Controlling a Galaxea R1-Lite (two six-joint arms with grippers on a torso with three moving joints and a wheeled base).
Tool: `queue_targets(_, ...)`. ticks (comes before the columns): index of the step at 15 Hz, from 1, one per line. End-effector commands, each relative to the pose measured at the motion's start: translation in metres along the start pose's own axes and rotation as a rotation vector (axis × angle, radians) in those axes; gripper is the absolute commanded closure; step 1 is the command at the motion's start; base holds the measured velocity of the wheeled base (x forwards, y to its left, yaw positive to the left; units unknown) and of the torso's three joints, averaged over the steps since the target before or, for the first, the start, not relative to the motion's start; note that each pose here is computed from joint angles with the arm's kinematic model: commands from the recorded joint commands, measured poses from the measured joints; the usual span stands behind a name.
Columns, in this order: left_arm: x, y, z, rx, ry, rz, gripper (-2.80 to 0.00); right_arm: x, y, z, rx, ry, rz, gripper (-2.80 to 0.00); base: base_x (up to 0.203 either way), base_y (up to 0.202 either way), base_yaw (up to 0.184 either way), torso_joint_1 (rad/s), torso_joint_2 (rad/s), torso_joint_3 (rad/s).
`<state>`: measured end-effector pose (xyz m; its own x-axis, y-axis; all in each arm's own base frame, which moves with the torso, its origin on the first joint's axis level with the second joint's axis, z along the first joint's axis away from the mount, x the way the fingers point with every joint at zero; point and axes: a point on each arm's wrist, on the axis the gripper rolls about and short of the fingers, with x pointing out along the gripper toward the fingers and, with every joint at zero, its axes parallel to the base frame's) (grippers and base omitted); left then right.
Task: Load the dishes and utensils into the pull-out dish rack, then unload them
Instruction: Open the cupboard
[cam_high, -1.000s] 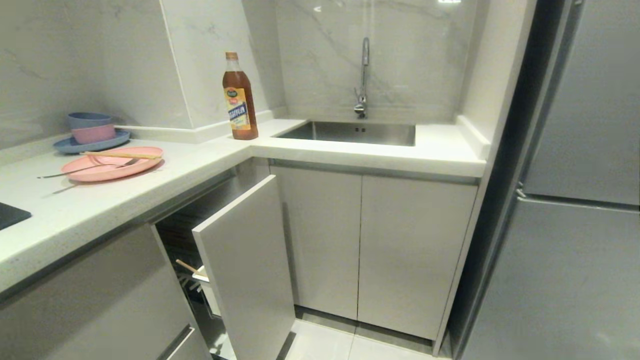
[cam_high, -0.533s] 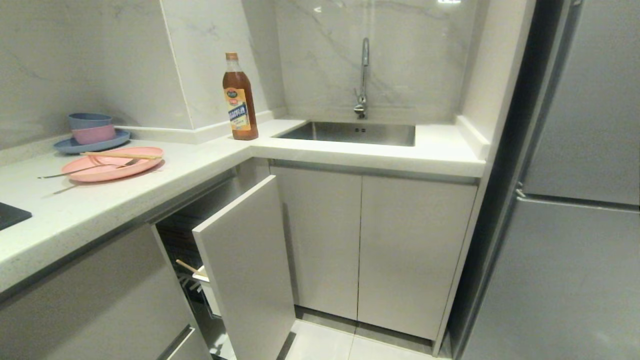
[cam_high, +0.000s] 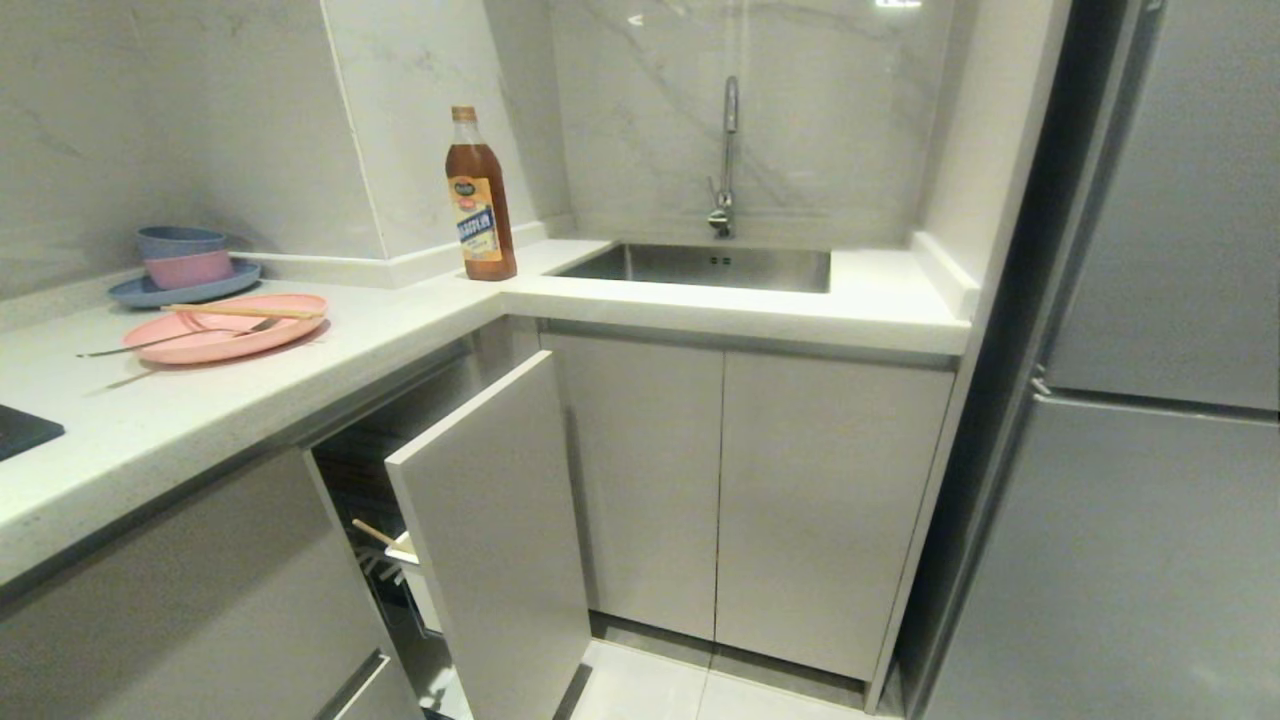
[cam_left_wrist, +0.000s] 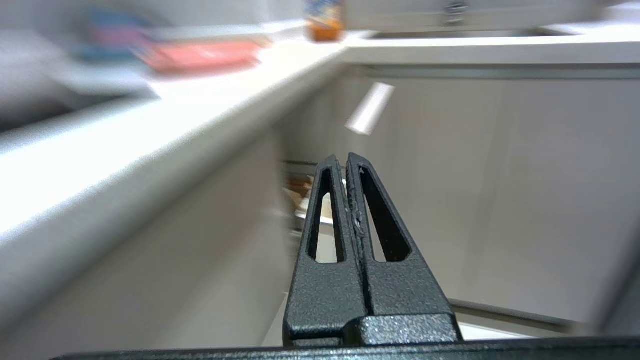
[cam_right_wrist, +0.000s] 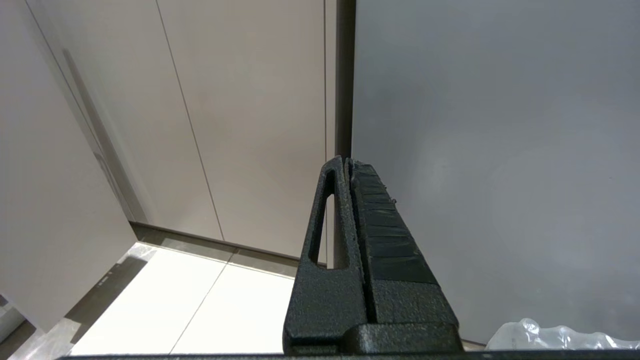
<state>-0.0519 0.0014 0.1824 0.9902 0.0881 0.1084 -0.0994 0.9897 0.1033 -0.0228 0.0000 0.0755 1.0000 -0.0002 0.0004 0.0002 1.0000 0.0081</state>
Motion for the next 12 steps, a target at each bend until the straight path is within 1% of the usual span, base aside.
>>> queue_targets(1, 0.035, 0.004, 0.051, 0.052, 0.078, 0.041, 0.0, 0.0, 0.0, 0.0, 0.0, 0.0, 0.0, 0.0, 0.0, 0.0, 0.0, 0.0, 0.0, 0.0)
queue_targets(2, 0.049, 0.006, 0.073, 0.06, 0.08, 0.065, 0.0, 0.0, 0.0, 0.0, 0.0, 0.0, 0.0, 0.0, 0.0, 0.0, 0.0, 0.0, 0.0, 0.0)
queue_targets(3, 0.065, 0.007, 0.091, 0.056, 0.088, 0.086, 0.0, 0.0, 0.0, 0.0, 0.0, 0.0, 0.0, 0.0, 0.0, 0.0, 0.0, 0.0, 0.0, 0.0)
queue_targets(5, 0.105, 0.007, 0.117, 0.038, 0.106, 0.113, 0.0, 0.0, 0.0, 0.0, 0.0, 0.0, 0.0, 0.0, 0.0, 0.0, 0.0, 0.0, 0.0, 0.0)
queue_targets(7, 0.152, 0.002, 0.122, 0.03, 0.17, 0.113, 0.0, 0.0, 0.0, 0.0, 0.0, 0.0, 0.0, 0.0, 0.0, 0.0, 0.0, 0.0, 0.0, 0.0)
queue_targets(10, 0.222, -0.009, 0.118, 0.001, 0.273, 0.087, 0.0, 0.0, 0.0, 0.0, 0.0, 0.0, 0.0, 0.0, 0.0, 0.0, 0.0, 0.0, 0.0, 0.0)
queue_targets(12, 0.263, -0.017, 0.114, -0.012, 0.334, 0.05, 0.0, 0.0, 0.0, 0.0, 0.001, 0.0, 0.0, 0.0, 0.0, 0.0, 0.0, 0.0, 0.0, 0.0)
